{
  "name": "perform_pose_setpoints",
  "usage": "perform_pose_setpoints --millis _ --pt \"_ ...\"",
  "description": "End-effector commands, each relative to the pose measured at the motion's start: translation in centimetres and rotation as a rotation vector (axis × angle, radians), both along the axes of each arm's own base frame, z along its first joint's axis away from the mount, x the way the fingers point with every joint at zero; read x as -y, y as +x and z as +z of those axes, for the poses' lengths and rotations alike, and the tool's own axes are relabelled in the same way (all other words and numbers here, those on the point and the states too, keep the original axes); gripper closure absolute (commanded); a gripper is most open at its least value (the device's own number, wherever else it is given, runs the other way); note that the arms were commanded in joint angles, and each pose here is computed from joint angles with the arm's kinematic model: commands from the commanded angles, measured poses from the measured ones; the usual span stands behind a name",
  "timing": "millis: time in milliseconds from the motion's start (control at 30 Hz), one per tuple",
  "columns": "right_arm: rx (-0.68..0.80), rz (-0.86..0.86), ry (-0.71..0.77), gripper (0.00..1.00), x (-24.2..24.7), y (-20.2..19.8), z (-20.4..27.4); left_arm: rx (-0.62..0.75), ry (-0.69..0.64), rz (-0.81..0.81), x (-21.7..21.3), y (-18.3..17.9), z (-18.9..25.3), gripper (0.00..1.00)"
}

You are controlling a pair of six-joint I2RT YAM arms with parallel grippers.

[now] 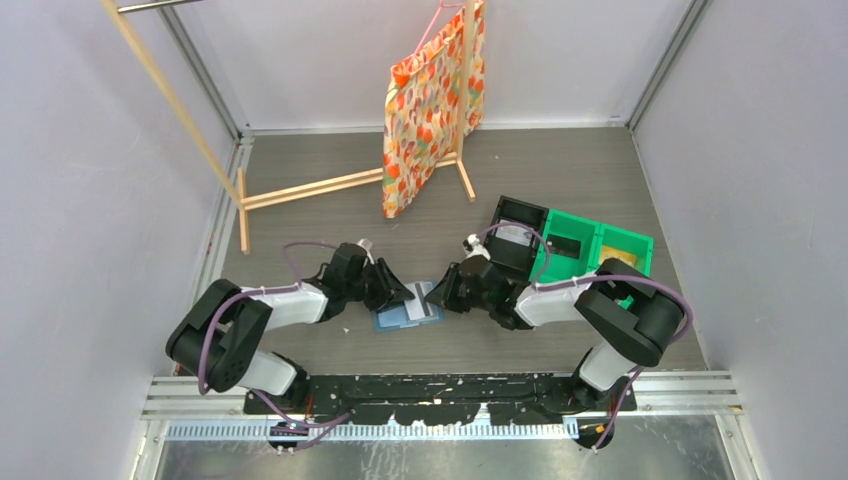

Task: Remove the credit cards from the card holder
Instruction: Remove the credit card from the card holder.

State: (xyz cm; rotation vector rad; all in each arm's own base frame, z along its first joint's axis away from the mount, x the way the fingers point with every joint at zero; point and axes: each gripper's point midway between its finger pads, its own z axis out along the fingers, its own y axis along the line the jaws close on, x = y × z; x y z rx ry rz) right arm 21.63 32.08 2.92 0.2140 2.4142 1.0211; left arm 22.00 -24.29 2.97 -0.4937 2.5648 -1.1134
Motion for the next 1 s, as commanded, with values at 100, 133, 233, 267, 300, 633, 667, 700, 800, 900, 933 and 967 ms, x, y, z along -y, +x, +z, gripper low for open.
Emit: perform_pose_setpoints --millis 100,133,233,267,300,633,667,700,800,900,933,967 --pt "-0.030 0.007 0.031 0.82 -0.6 -0.2 -0.8 -0.009 0.011 -0.011 -0.1 -0.8 -1.1 0.69" --pt "-0.032 0.004 0.031 0.82 -0.6 -0.2 -0.9 -0.009 -0.003 -0.003 -0.1 -0.9 -1.3 0.70" --pt "-0.036 0.001 0.033 0.82 -0.5 -0.3 -1.0 0.007 -0.052 0.028 0.1 -0.7 -1.2 0.75" --pt "-0.036 0.000 0.032 0.82 -0.4 -0.3 -1.0 0.011 -0.063 0.038 0.1 -0.6 -1.1 0.77" --pt "-0.039 -0.002 0.033 0.82 -0.4 -0.4 -1.1 0.015 -0.071 0.048 0.0 -0.7 -1.1 0.79" --pt "-0.066 -0.018 0.041 0.82 -0.3 -0.6 -2.0 0.083 -0.084 0.100 -0.8 -0.4 0.4 0.85" --pt "-0.068 -0.016 0.043 0.82 -0.3 -0.6 -2.1 0.082 -0.083 0.100 -0.9 -0.4 0.5 0.85" --pt "-0.069 -0.016 0.046 0.82 -0.4 -0.6 -2.1 0.086 -0.085 0.098 -0.9 -0.4 0.6 0.86" --pt "-0.072 -0.016 0.047 0.82 -0.4 -0.6 -2.2 0.094 -0.090 0.099 -1.0 -0.6 1.0 0.86" --pt "-0.074 -0.017 0.049 0.82 -0.4 -0.6 -2.1 0.093 -0.083 0.102 -1.2 -0.8 0.9 0.98" --pt "-0.074 -0.020 0.046 0.82 -0.3 -0.6 -2.2 0.093 -0.080 0.102 -1.3 -0.8 0.9 0.99" --pt "-0.073 -0.021 0.048 0.82 -0.3 -0.6 -2.1 0.093 -0.077 0.103 -1.3 -0.8 0.8 0.99"
